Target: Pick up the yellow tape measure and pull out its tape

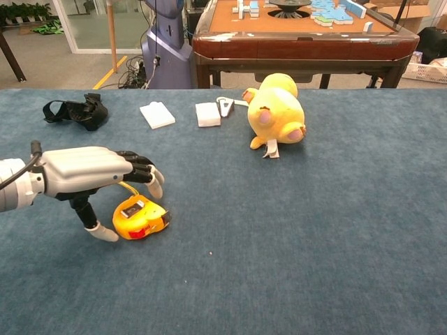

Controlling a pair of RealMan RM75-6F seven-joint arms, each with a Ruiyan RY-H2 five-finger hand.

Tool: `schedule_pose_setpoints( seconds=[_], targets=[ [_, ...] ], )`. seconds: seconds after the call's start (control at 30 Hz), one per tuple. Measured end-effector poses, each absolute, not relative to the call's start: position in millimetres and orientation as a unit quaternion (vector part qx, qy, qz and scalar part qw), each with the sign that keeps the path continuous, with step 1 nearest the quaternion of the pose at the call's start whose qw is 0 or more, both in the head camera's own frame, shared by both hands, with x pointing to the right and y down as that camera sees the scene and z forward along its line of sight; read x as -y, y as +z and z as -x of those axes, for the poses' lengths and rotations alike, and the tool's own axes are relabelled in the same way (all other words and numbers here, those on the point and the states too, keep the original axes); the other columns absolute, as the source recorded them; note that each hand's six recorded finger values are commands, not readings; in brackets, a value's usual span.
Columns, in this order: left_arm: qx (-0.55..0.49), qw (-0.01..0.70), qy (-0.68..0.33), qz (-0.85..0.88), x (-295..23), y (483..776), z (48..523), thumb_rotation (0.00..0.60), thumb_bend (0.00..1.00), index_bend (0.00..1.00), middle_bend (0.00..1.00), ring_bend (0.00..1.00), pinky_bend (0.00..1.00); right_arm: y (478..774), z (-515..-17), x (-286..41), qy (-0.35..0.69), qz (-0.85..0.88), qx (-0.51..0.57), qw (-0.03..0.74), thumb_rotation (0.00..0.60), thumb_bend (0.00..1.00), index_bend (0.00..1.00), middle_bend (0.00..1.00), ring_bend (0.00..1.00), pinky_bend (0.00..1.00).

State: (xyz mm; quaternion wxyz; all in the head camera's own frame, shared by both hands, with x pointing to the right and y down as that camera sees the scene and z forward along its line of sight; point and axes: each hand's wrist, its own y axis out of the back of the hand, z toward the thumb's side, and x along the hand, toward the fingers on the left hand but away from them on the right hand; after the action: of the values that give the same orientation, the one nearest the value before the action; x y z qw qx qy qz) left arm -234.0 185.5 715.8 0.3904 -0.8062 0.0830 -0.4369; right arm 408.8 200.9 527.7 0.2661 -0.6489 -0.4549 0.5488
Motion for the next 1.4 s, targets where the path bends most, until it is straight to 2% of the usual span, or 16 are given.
schedule_pose_setpoints(
  seconds=[0.33,0.67,0.93,1.2,1.4],
  targets=[
    [-0.073,0.389,-0.437,0.808,-189.8,720.3,232.3,0.600,0.14,0.30,0.20,0.04,0.02,528.3,-411.7,-201.9,0.556,0.642,0.458,0.262,0.600,0.18,0.42,0.14,0.00,0.00],
    [-0.083,0.384,-0.435,0.810,-187.4,724.4,234.3,0.600,0.14,0.43,0.35,0.13,0.02,528.0,-410.9,-202.2,0.558,0.641,0.459,0.259,0.600,0.18,0.42,0.15,0.00,0.00],
    [-0.127,0.355,-0.432,0.819,-181.6,721.7,241.3,0.600,0.14,0.48,0.41,0.19,0.02,528.1,-403.1,-198.3,0.552,0.650,0.453,0.260,0.600,0.18,0.42,0.15,0.00,0.00],
    [-0.190,0.321,-0.435,0.819,-167.1,705.2,255.5,0.600,0.14,0.49,0.43,0.21,0.02,530.1,-375.9,-183.8,0.525,0.689,0.429,0.257,0.600,0.22,0.42,0.16,0.00,0.00],
    [-0.230,0.313,-0.426,0.817,-156.7,682.6,252.7,0.600,0.14,0.49,0.44,0.21,0.02,533.0,-330.4,-156.7,0.479,0.742,0.395,0.252,0.600,0.22,0.42,0.16,0.00,0.00]
  ],
)
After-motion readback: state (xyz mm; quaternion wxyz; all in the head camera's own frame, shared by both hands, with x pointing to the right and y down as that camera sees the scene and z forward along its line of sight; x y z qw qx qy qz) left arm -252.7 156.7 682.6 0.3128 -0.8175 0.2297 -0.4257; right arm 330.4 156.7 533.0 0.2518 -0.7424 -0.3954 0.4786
